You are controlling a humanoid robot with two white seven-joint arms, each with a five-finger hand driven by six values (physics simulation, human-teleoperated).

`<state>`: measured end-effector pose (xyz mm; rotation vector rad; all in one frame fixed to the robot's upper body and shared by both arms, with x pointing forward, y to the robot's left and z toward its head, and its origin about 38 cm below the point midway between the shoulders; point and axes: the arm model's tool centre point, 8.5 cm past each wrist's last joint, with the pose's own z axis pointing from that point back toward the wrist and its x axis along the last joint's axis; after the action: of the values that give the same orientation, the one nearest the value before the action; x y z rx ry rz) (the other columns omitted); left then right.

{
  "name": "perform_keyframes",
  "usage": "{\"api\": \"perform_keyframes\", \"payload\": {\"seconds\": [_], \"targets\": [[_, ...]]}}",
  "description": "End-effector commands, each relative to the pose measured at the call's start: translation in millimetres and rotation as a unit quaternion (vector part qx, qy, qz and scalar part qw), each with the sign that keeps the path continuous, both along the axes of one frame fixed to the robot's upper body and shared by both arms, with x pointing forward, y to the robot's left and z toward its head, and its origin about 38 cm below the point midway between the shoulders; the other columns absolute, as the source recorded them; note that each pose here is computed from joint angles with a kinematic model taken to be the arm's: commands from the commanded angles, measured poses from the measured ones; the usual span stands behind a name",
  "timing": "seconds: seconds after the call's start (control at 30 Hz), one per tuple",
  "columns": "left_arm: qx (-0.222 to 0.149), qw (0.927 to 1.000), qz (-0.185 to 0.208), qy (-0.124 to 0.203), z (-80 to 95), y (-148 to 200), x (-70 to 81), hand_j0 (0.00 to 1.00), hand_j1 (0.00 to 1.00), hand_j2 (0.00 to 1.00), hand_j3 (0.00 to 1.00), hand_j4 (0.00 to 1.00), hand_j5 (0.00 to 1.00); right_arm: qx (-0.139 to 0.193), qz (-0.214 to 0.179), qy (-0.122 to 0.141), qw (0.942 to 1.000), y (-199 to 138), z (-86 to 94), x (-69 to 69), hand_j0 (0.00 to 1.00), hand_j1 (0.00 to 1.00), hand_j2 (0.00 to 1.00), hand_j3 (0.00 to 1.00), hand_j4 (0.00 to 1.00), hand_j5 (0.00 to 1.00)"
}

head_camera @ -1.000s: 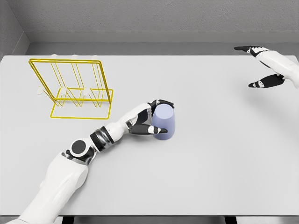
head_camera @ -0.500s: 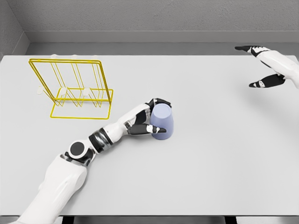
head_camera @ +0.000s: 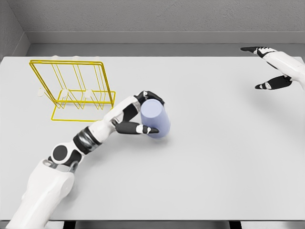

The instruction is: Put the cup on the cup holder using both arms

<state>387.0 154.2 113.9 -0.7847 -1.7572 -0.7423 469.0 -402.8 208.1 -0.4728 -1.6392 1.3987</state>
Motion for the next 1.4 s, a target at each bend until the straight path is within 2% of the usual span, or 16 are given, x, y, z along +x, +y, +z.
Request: {"api": "perform_keyframes", "payload": {"seconds": [0.0,0.47,0.8,1.03,1.37], "targets": [[-0.013,0.9998,0.002,-0.012,16.3,15.7,0.2,0.39,0.39,0.39,0.39,0.39,0.39,0.004,-0.002,-0.001,1.0,-1.2,1.5,0.0,1.0,1.0,1.0,1.0,1.0,1.0],[-0.017,0.9984,0.025,-0.047,73.1,98.9,-2.4,0.39,0.39,0.39,0.39,0.39,0.39,0.002,-0.004,-0.002,1.0,-3.1,2.9,0.1,1.0,1.0,1.0,1.0,1.0,1.0],[-0.015,0.9977,0.04,-0.053,91.1,127.6,-0.3,0.39,0.39,0.39,0.39,0.39,0.39,0.006,-0.001,-0.007,1.0,0.3,5.8,2.2,1.0,1.0,1.0,1.0,1.0,1.0],[0.0,0.997,0.056,-0.053,94.1,145.2,1.5,0.39,0.39,0.39,0.39,0.39,0.39,0.005,-0.002,-0.007,1.0,-0.4,6.1,2.0,1.0,1.0,1.0,1.0,1.0,1.0],[0.006,0.9963,0.078,-0.035,82.1,158.5,9.8,0.4,0.4,0.4,0.4,0.4,0.4,0.004,-0.003,-0.007,1.0,-1.7,6.6,1.7,1.0,1.0,1.0,1.0,1.0,1.0]]}}
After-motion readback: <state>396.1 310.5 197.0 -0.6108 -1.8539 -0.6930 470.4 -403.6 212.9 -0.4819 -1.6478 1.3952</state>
